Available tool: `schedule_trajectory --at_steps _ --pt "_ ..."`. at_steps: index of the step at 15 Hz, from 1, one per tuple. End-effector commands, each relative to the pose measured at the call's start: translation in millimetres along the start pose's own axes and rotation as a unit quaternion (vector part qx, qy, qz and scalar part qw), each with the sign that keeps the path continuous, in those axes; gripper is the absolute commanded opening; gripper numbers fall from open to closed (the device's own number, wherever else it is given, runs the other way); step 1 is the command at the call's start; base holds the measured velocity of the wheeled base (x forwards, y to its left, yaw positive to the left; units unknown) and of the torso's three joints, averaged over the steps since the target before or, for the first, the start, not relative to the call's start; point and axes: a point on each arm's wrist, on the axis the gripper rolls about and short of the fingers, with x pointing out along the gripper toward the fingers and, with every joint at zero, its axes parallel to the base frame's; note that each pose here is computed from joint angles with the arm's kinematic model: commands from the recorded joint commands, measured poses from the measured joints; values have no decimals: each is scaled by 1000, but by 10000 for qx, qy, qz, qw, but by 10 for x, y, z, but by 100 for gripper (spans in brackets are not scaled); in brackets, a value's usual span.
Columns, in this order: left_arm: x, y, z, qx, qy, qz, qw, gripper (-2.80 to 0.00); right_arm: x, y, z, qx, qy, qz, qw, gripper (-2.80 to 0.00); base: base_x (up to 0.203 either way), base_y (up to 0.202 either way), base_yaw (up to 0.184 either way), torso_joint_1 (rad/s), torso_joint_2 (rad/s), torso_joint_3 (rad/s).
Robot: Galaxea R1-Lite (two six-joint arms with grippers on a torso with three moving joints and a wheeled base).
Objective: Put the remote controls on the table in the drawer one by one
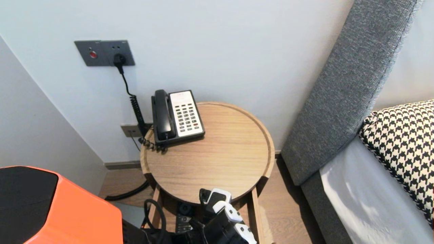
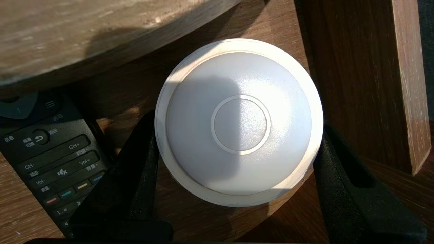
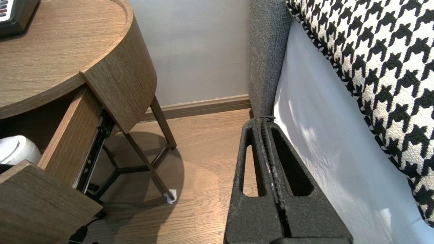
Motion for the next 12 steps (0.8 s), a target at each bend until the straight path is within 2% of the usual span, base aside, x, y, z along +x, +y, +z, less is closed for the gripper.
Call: schedule_trajectory --at_steps 1,12 --pt "10 18 -27 4 53 28 10000 -280 17 0 -77 -4 139 0 9999 -280 0 0 0 0 0 0" --pt "-38 56 -75 22 114 43 9999 -280 18 0 -77 -4 141 0 9999 -280 0 0 0 0 0 0"
